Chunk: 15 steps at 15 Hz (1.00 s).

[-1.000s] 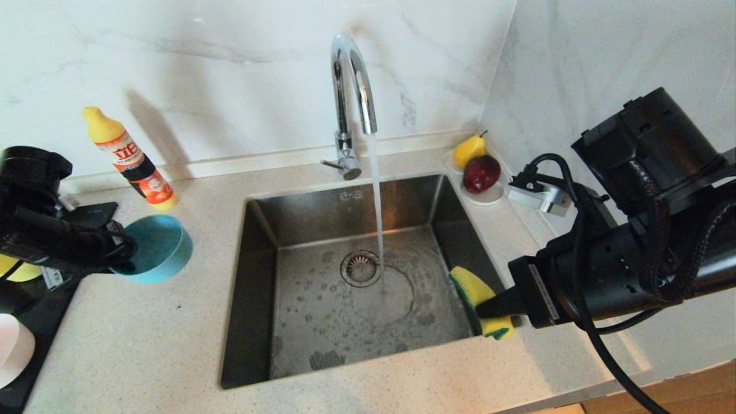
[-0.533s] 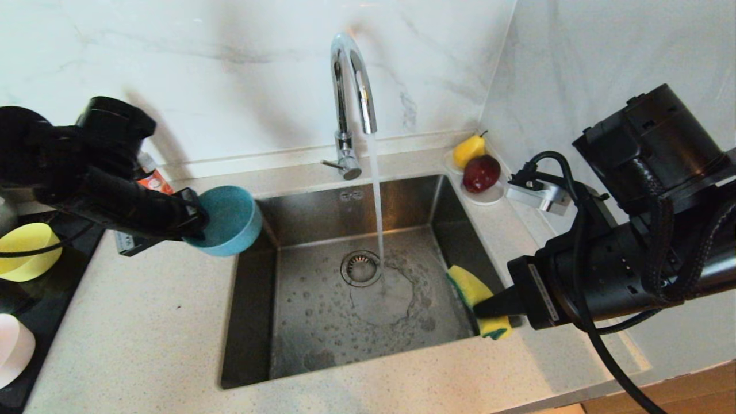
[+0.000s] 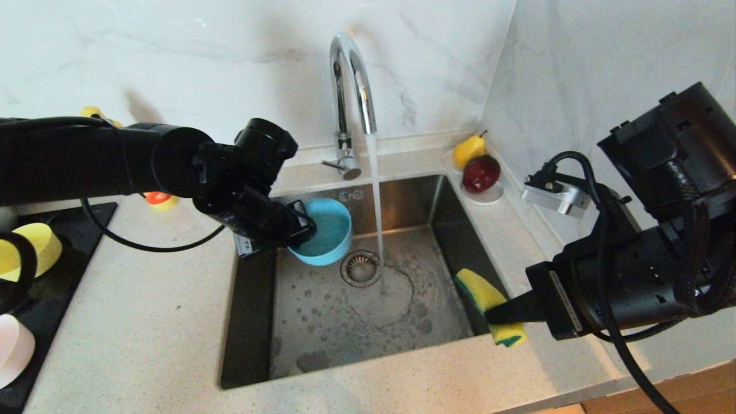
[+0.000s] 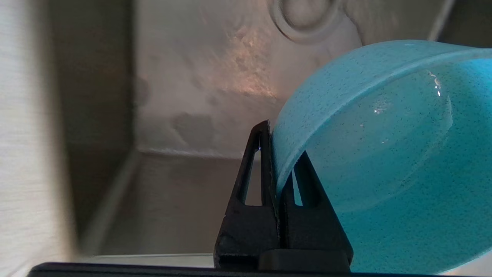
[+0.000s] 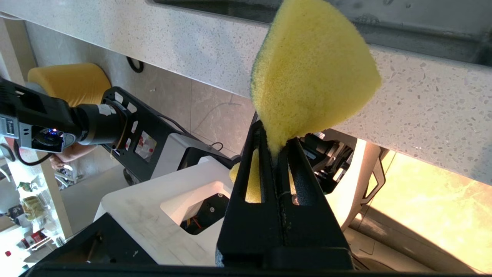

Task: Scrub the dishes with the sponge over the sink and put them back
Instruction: Wash the bowl

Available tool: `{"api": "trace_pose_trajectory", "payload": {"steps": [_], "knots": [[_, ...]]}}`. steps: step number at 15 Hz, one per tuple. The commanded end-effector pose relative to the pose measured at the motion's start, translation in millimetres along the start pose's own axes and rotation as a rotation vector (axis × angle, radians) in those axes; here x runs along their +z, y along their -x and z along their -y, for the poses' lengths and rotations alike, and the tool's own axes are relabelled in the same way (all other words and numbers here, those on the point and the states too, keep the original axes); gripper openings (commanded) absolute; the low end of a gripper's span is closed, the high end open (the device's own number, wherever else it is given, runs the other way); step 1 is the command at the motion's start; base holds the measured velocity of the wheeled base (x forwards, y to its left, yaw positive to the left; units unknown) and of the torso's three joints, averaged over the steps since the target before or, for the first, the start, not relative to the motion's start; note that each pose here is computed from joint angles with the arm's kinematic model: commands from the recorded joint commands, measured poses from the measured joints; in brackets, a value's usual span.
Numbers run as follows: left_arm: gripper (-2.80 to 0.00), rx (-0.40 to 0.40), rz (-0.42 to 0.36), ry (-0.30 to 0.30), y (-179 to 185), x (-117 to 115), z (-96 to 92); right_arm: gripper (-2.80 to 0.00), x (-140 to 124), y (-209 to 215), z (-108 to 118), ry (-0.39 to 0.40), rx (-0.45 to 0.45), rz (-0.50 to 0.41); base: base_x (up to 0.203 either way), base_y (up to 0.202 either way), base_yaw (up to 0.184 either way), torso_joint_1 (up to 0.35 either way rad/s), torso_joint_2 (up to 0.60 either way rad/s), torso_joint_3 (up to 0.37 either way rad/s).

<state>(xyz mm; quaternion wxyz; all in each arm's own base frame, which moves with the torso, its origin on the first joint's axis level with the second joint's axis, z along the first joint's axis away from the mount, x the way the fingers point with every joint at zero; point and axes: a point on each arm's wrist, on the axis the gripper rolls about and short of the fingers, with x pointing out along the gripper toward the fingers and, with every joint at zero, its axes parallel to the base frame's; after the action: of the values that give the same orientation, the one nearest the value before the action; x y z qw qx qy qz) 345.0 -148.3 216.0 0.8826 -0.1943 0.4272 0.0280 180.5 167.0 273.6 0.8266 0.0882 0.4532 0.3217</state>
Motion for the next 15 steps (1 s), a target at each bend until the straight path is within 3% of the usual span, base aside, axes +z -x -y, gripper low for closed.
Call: {"api": "trace_pose_trajectory", "payload": {"steps": [1,6,13,15], "knots": [[-2.80,0.004,-0.054,-0.046,-22.5,-18.6,18.0,-2.80,-1.6,2.1,0.0,-0.002,0.002,-0.001,0.000,0.000,0.000,0.000,0.00,0.000],[-2.80,0.052,-0.069,-0.018,-61.9,-33.7,36.7,-2.80,-2.2,5.3,-0.7,0.000,0.016,0.002,0.000,0.000,0.000,0.000,0.00,0.000],[-2.80,0.062,-0.030,0.019,-98.0,-33.1,51.2,-2.80,-3.4,0.2,0.8,0.002,0.029,0.006,0.000,0.000,0.000,0.000,0.00,0.000],[-2.80,0.033,0.003,0.031,-102.3,-30.6,54.9,-2.80,-3.6,-2.7,1.6,0.000,0.026,-0.001,0.000,0.000,0.000,0.000,0.00,0.000]]}}
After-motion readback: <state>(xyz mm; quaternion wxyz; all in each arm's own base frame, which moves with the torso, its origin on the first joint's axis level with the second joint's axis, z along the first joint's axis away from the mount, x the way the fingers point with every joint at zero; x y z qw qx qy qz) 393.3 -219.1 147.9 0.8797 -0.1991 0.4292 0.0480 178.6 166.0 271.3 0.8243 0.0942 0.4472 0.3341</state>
